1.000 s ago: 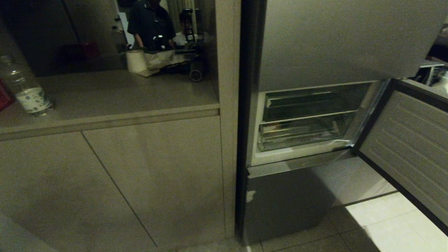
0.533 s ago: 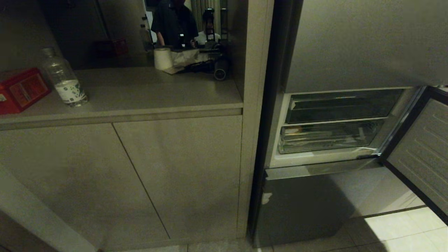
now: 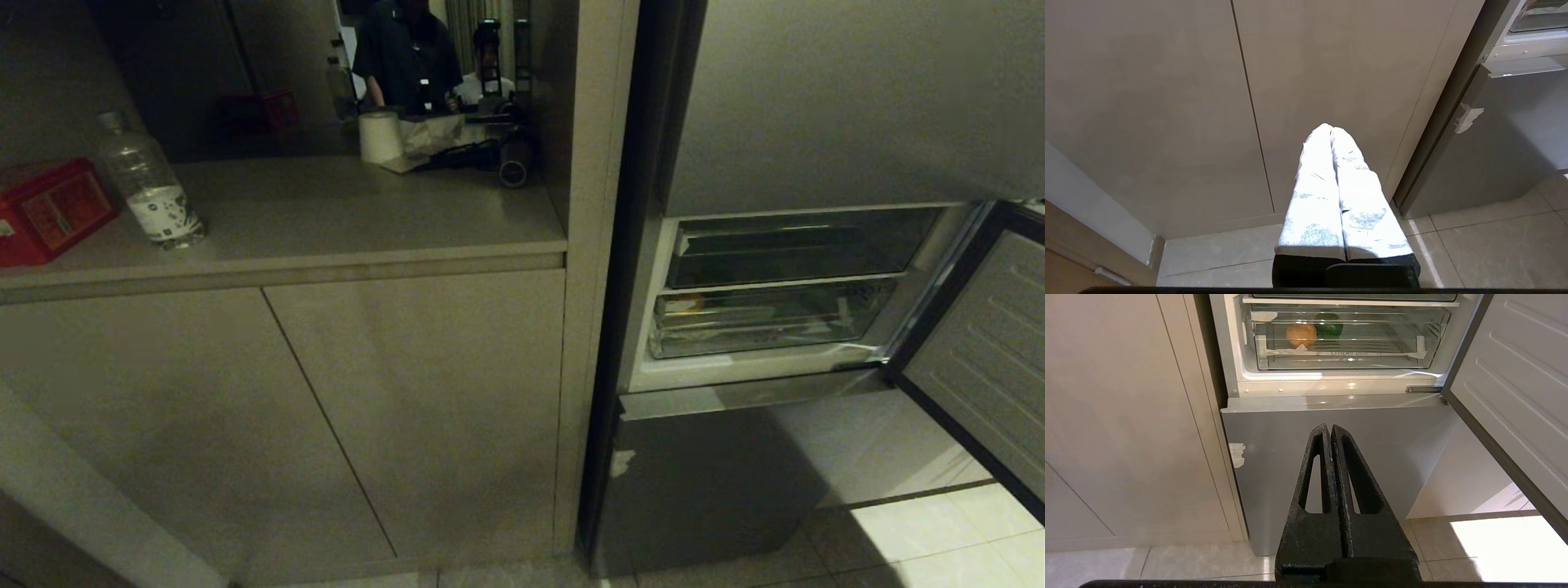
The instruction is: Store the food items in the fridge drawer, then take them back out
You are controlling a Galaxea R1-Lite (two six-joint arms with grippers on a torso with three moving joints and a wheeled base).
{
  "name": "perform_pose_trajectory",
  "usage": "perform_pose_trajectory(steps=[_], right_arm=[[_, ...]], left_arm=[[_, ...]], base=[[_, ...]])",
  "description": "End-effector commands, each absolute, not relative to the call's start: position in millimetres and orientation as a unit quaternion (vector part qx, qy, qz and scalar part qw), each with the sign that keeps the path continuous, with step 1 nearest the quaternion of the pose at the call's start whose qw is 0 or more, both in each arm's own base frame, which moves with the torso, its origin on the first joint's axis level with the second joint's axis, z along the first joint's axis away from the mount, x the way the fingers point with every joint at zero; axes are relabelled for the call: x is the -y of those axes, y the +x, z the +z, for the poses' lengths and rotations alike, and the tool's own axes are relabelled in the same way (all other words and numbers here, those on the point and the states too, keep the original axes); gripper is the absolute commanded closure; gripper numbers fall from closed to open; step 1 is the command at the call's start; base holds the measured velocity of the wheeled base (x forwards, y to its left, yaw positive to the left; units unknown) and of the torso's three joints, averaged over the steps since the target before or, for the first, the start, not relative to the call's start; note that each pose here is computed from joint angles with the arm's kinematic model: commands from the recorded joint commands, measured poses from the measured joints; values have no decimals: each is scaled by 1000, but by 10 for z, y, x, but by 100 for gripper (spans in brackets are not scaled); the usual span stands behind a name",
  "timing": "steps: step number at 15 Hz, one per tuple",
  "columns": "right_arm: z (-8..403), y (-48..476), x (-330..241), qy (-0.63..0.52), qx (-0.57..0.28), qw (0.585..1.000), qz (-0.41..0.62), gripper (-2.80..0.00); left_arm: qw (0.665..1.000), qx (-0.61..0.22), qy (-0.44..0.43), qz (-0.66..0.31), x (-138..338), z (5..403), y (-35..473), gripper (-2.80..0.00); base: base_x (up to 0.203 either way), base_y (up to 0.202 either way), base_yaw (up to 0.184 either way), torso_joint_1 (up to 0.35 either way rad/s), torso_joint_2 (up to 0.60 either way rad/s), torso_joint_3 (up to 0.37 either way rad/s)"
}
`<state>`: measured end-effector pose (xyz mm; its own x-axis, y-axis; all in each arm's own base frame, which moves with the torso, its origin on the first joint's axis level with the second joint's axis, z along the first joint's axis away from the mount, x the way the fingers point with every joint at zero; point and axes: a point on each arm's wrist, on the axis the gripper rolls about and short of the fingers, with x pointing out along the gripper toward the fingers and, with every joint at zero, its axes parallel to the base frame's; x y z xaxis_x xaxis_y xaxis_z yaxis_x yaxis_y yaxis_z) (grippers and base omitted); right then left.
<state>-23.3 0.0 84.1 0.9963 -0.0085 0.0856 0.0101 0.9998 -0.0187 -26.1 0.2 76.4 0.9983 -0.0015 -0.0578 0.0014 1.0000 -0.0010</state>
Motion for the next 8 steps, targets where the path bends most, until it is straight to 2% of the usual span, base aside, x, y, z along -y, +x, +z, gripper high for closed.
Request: perform_pose_trajectory(steps=[1, 8], right_arm=[[756, -208, 0, -10, 28, 1000, -4, 0], [756, -208, 1, 2, 28, 1000, -8, 0]], left_arm=[[1000, -29, -1, -1, -3, 764, -261, 0], [1000, -29, -1, 0, -3, 764, -261, 0]], base=[[0, 0, 0, -110, 286, 139], [0, 0, 0, -138, 308, 169]])
